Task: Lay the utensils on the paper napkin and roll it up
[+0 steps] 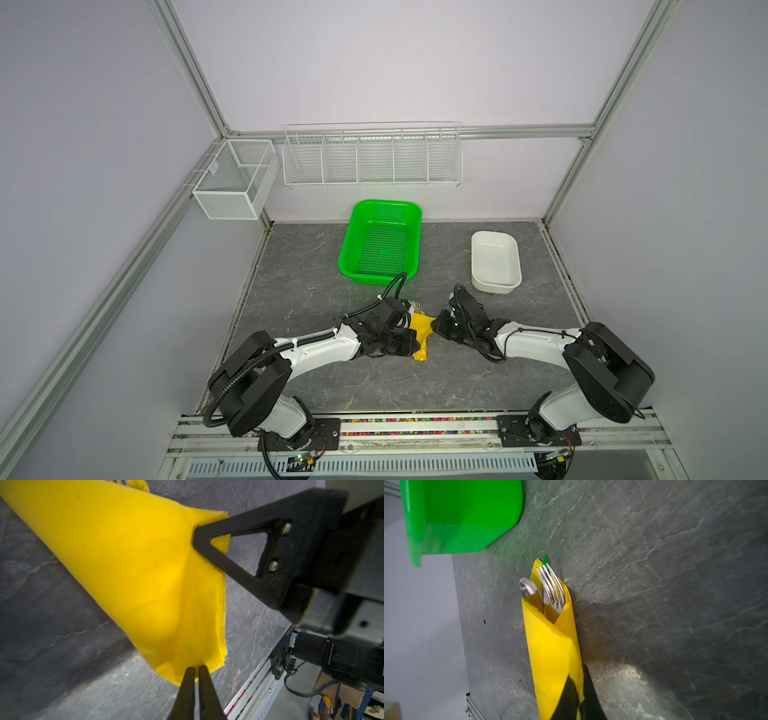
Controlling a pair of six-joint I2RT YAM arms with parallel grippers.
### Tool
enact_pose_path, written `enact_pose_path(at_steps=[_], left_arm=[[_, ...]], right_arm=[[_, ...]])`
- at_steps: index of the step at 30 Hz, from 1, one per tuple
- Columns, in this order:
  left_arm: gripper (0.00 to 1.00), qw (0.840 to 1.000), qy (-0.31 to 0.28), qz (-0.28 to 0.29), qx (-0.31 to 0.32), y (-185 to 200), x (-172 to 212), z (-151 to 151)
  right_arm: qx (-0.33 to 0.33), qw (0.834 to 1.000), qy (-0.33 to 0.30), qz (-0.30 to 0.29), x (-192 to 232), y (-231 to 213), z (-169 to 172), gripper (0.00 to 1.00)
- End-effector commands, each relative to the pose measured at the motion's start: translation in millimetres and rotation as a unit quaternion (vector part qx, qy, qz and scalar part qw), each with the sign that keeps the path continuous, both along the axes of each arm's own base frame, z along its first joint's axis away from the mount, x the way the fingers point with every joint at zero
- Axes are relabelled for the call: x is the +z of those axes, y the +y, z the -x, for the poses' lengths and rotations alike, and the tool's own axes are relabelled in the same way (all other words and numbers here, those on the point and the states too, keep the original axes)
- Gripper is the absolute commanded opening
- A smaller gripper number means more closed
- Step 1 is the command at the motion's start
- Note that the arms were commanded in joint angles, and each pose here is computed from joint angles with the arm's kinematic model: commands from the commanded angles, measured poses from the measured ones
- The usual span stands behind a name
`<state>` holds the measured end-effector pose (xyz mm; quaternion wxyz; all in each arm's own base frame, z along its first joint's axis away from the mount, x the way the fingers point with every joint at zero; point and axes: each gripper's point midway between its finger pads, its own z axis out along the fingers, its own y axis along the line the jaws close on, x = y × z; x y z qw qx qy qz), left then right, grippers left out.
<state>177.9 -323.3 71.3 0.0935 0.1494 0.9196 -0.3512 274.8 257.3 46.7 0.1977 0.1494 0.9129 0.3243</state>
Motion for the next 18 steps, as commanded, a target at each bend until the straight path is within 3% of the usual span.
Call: enact_pose_path(at_steps=[1,18], left_arm=[[0.09,1.0,0.009,0.009,-0.015,-7,3,0],[0.12,0.997,0.044,-0.031,-0.048,-5,-30,10]], right_arm=[[-0.004,1.0,-0.009,-0.003,3,-3,-2,0.07],[-0.003,1.0,0.003,0.005,-4,-3,-3,0.08]])
